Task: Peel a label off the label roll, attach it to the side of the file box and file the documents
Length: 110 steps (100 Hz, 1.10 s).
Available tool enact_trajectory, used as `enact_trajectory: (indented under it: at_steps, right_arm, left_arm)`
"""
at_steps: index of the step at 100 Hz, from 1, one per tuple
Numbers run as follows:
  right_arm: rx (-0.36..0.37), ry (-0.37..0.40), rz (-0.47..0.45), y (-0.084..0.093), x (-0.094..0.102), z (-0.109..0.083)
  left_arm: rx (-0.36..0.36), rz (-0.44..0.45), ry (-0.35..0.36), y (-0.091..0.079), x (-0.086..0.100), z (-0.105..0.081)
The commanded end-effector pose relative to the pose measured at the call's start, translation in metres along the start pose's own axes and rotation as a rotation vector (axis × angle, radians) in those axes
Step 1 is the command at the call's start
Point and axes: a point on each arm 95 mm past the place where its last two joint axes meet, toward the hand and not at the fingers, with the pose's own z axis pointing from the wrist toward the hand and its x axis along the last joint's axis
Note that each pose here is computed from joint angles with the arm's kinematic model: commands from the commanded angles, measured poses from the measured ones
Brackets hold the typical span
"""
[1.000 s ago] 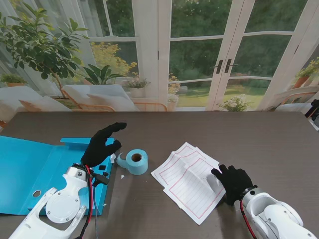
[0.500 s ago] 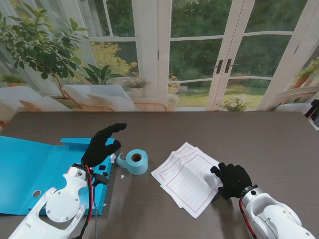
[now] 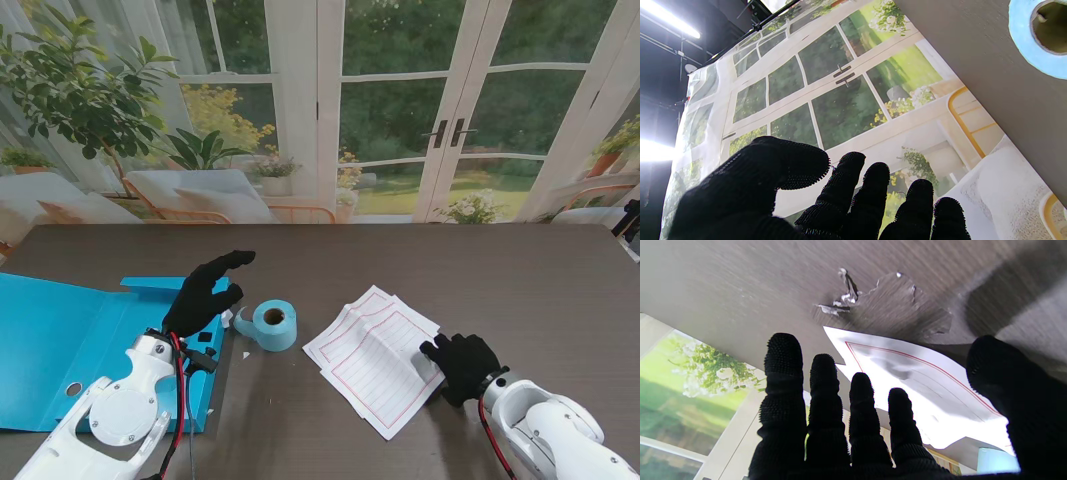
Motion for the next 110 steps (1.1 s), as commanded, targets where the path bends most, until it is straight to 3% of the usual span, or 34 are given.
enact_trajectory:
  at_steps: [1, 11, 32, 110]
  right_arm:
    - [-0.001, 0.02, -0.021, 0.004, 0.001, 0.001]
    - [-0.018, 0.032, -0.033, 0.014, -0.002, -0.005]
    - [0.001, 0.033, -0.047, 0.022, -0.003, -0.001]
    - [0.005, 0.034, -0.043, 0.023, -0.002, -0.001]
  left_arm:
    - [-0.017, -0.005, -0.003, 0.002, 0.0, -0.001]
    - [-0.016, -0.013, -0.006, 0.002, 0.001, -0.001]
    - [-0.023, -0.02, -0.007, 0.003, 0.001, -0.001]
    - [-0.026, -0.057, -0.009, -0.002, 0.001, 0.004]
